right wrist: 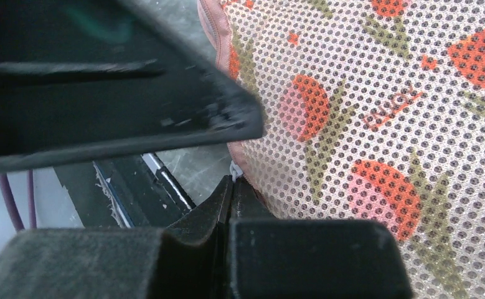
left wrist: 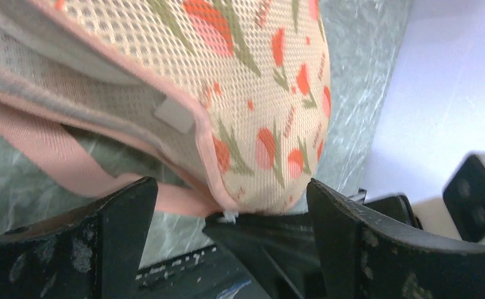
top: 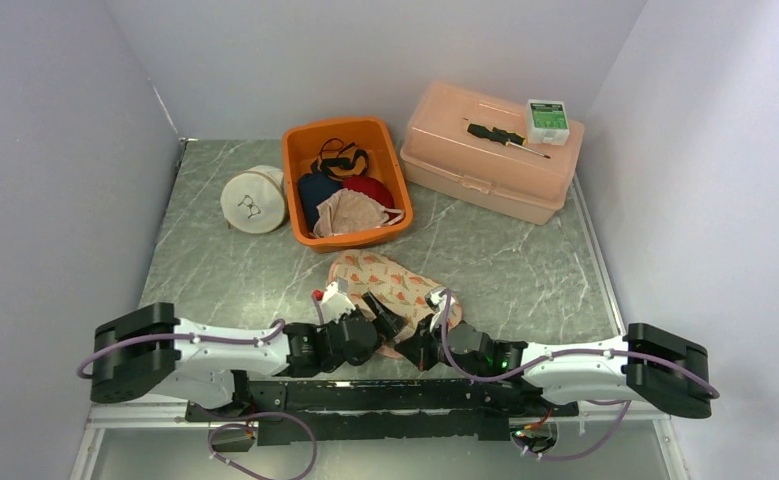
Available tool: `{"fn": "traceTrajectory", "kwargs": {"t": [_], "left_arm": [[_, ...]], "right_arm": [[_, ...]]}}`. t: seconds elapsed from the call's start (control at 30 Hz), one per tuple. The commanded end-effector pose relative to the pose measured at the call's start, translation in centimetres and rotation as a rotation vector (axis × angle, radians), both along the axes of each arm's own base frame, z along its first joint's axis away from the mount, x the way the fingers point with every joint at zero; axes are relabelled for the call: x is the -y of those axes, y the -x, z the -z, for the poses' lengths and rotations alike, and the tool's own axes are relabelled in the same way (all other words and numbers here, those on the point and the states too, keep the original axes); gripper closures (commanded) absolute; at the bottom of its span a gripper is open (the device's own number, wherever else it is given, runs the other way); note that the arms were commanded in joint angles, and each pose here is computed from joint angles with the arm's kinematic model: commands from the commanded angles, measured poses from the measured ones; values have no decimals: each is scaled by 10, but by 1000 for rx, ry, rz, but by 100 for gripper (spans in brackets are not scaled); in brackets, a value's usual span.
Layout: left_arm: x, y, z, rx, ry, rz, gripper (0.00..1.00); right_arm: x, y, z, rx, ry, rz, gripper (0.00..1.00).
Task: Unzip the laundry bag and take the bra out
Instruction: Unzip the laundry bag at the center of the board.
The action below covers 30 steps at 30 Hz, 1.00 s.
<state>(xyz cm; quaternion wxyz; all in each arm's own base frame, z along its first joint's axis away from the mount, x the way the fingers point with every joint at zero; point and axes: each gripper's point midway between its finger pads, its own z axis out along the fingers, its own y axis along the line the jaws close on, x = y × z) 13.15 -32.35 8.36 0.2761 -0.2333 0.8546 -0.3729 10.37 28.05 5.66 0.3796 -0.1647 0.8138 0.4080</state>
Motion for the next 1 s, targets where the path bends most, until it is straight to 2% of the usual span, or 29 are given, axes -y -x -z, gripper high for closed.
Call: {"fn": "traceTrajectory", "kwargs": {"t": [0.0, 0.23, 0.27, 0.7, 0.73, 0.97], "left_arm": [[25, -10, -5, -48, 161, -33, 5], [5, -19, 22, -100, 155, -152, 5], [3, -21, 22, -99, 147, -160, 8], [-22, -34, 28, -68, 95, -215, 94], [-25, -35, 28, -65, 89, -222, 97], [-52, -37, 20, -29, 21, -265, 97]], "right_arm": [[-12, 1, -22, 38, -72, -31, 100], [-11, 2, -18, 32, -68, -38, 100], [-10, 3, -16, 29, -65, -37, 100], [1, 5, -19, 20, -59, -16, 100], [3, 5, -21, 20, -61, -13, 100], [22, 2, -21, -9, -21, 63, 100]]}}
